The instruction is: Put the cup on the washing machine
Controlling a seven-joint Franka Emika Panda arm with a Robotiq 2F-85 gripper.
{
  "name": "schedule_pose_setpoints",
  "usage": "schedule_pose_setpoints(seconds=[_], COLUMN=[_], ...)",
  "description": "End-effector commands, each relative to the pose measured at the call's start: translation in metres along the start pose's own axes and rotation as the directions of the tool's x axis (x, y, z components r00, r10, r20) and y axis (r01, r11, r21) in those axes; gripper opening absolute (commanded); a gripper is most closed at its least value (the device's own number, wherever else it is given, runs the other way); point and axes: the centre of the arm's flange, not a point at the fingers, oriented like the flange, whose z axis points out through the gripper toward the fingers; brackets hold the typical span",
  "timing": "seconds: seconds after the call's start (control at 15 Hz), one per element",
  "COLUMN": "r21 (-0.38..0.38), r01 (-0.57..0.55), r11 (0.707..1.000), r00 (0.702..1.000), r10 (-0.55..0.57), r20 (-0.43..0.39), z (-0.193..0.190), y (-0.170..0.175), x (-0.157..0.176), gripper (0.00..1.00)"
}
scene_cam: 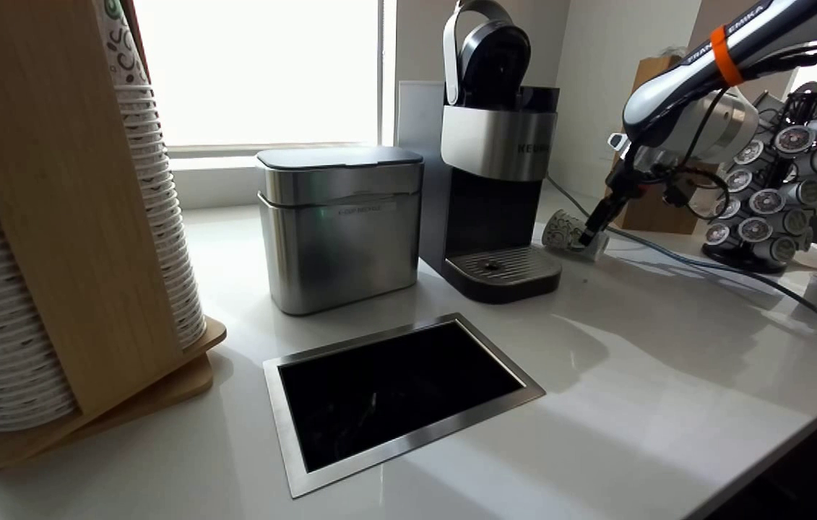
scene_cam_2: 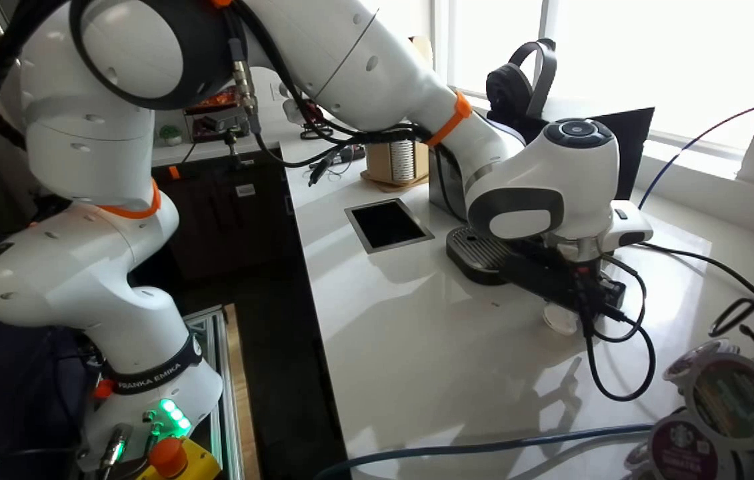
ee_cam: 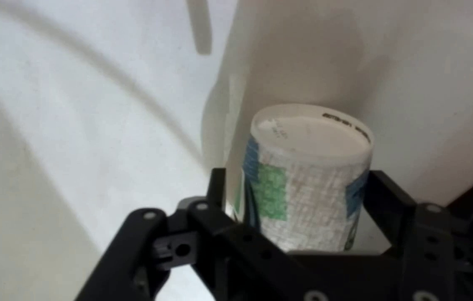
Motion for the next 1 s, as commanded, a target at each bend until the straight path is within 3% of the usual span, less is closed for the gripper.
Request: schedule_pose_setpoints(seconds=[0.0, 0.13, 0.33, 0.53, 0.73, 0.93], r21=[0.014, 0.007, -0.032, -0.092, -0.082, -0.116], r01=[0.004, -0.012, -0.034, -0.077, -0.194, -0.333], r11=[1.000, 1.000, 0.999, 0.993, 0.977, 0.936], r00=[1.000, 1.000, 0.999, 0.983, 0.937, 0.861], r10=[-0.004, 0.012, 0.033, 0.061, 0.160, 0.252], r20=[-0.005, -0.009, -0.043, -0.173, -0.310, -0.442], z=[0.014, 0.014, -0.002, -0.023, -0.033, -0.048], y=[0.001, 0.001, -0.013, -0.048, -0.086, -0.133], x=[0.010, 0.012, 0.008, -0.010, -0.041, -0.064], gripper=[0.53, 0.40, 0.34, 0.27, 0.24, 0.24])
